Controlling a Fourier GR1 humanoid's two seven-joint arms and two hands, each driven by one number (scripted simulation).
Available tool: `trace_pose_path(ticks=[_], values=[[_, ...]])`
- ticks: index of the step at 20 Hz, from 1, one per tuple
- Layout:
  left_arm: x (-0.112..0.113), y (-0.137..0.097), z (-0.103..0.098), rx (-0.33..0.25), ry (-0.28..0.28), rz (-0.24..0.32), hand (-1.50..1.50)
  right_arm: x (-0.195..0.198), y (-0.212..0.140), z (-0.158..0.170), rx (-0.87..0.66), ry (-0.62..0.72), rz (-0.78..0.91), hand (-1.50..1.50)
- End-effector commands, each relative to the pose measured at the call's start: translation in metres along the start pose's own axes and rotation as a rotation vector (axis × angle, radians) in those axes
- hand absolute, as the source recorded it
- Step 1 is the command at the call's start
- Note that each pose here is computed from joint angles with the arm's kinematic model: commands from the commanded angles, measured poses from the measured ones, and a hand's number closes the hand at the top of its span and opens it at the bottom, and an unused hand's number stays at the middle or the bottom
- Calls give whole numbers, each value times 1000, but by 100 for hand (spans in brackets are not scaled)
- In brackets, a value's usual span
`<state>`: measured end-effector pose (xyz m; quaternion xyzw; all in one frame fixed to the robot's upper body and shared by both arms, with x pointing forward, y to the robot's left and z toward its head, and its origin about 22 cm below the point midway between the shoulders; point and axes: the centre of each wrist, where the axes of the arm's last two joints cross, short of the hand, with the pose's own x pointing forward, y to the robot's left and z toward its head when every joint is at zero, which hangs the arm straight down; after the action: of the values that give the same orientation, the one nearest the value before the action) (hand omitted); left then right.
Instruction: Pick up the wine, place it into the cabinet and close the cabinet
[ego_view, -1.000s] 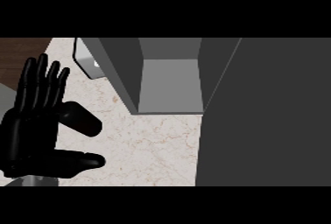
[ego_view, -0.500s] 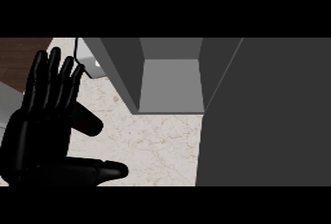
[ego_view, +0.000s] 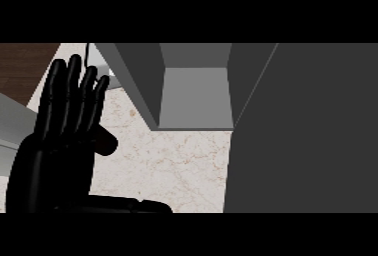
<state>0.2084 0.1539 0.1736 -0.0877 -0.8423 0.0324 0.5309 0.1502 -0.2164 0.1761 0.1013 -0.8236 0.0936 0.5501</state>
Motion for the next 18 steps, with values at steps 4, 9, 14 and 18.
trace_pose_path(ticks=[4,9,14,18], values=[[6,-6,-19,51,-6,-4,-150,31,3,5,3,-12,-8,-150],[17,4,-7,121,5,-10,-150,38,15,5,-2,-30,-2,-150],[21,16,-3,165,62,27,-150,20,14,3,-1,-18,-11,-150],[-10,29,-2,240,42,-32,-150,26,3,-16,12,-23,-2,-150]])
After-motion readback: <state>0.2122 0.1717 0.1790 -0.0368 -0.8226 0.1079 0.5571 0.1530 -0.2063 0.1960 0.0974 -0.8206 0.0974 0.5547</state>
